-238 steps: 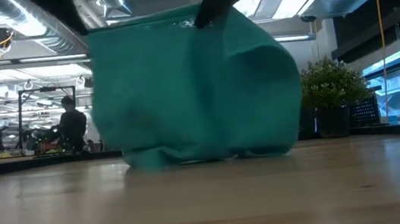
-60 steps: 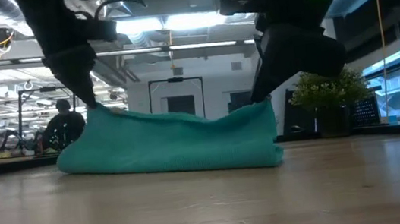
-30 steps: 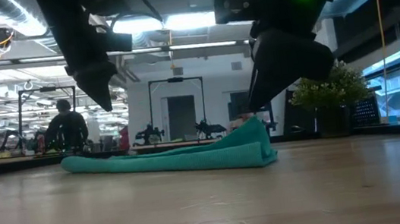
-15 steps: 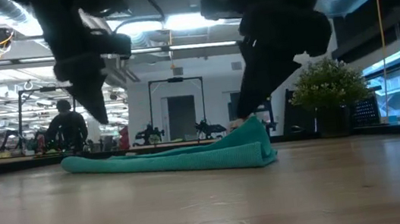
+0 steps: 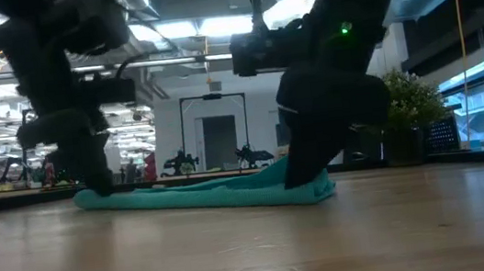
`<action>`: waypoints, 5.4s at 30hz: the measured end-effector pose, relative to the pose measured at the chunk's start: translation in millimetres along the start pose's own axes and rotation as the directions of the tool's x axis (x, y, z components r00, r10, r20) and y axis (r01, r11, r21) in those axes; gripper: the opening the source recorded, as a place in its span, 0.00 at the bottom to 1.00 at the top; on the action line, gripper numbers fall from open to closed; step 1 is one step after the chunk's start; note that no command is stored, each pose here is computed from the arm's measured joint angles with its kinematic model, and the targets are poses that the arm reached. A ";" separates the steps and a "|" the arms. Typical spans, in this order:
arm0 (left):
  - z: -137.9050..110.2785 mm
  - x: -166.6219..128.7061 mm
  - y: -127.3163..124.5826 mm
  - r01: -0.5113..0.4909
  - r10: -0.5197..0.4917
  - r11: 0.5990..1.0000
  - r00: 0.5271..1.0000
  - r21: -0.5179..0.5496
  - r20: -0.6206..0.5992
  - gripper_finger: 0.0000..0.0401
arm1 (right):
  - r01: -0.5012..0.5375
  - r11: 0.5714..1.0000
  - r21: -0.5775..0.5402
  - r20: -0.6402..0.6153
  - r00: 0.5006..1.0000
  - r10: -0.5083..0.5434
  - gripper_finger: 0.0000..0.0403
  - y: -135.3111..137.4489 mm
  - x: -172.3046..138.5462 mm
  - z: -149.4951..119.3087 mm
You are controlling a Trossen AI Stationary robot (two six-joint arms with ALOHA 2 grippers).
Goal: Roll microfiber towels into tight, uniform cylinder then place into a basket
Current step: Fold the blue microfiber cloth
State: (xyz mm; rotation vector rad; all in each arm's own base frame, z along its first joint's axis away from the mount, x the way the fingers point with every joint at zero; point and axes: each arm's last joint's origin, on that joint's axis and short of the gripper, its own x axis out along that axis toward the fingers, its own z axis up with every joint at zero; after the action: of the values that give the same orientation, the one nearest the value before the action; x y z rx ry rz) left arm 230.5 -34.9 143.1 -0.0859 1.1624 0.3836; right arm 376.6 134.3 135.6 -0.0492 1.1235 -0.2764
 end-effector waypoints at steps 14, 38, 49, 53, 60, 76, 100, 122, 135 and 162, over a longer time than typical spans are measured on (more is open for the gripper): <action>-10.0 13.8 23.5 -0.126 0.125 0.992 0.991 0.000 -0.037 0.20 | -0.325 0.945 0.021 0.143 0.937 0.319 0.43 25.5 16.4 16.5; 15.0 -17.5 15.5 -0.073 0.065 0.995 0.991 0.069 0.113 0.20 | -0.146 0.985 -0.095 0.224 0.961 0.164 0.43 12.1 -12.9 33.6; 1.7 -27.9 -15.2 0.008 -0.019 0.997 0.990 0.078 0.140 0.20 | 0.063 0.997 0.042 0.108 0.992 -0.067 0.43 2.0 0.0 16.3; -0.4 -31.1 -23.4 0.036 -0.051 0.995 0.985 0.092 0.164 0.20 | 0.105 0.990 0.092 0.027 0.994 -0.108 0.43 -2.3 0.2 7.6; 0.2 -33.8 -30.3 0.066 -0.085 0.993 0.976 0.100 0.200 0.20 | 0.063 0.997 0.036 0.022 0.998 -0.064 0.43 3.5 -13.4 5.2; 19.9 -5.9 -43.2 0.062 -0.109 0.985 0.945 0.159 0.308 0.20 | 0.001 0.988 -0.156 0.178 0.984 0.027 0.43 59.5 -14.4 -23.2; 12.1 33.8 -39.3 0.088 -0.110 0.975 0.989 0.203 0.099 0.20 | 0.256 0.952 -0.168 0.211 0.953 -0.219 0.43 54.9 2.0 -35.1; 3.6 29.5 -51.5 0.138 -0.161 0.957 0.984 0.256 0.074 0.20 | 0.368 0.907 -0.205 0.141 0.928 -0.345 0.43 41.4 2.5 -44.4; -14.2 1.5 -50.9 0.248 -0.240 0.911 0.969 0.329 -0.066 0.20 | 0.326 0.934 -0.144 0.163 0.939 -0.303 0.43 46.4 -14.7 -22.8; -37.8 -53.5 -68.0 0.271 -0.310 0.891 0.949 0.365 0.051 0.20 | -0.458 0.881 -0.121 0.120 0.874 0.471 0.43 -25.2 30.3 55.6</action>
State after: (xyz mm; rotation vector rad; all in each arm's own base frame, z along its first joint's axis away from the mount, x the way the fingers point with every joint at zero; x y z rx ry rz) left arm 202.1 -121.6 167.6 0.0748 1.0755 -0.0912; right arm 433.6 97.1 137.5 0.1213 0.9665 0.2082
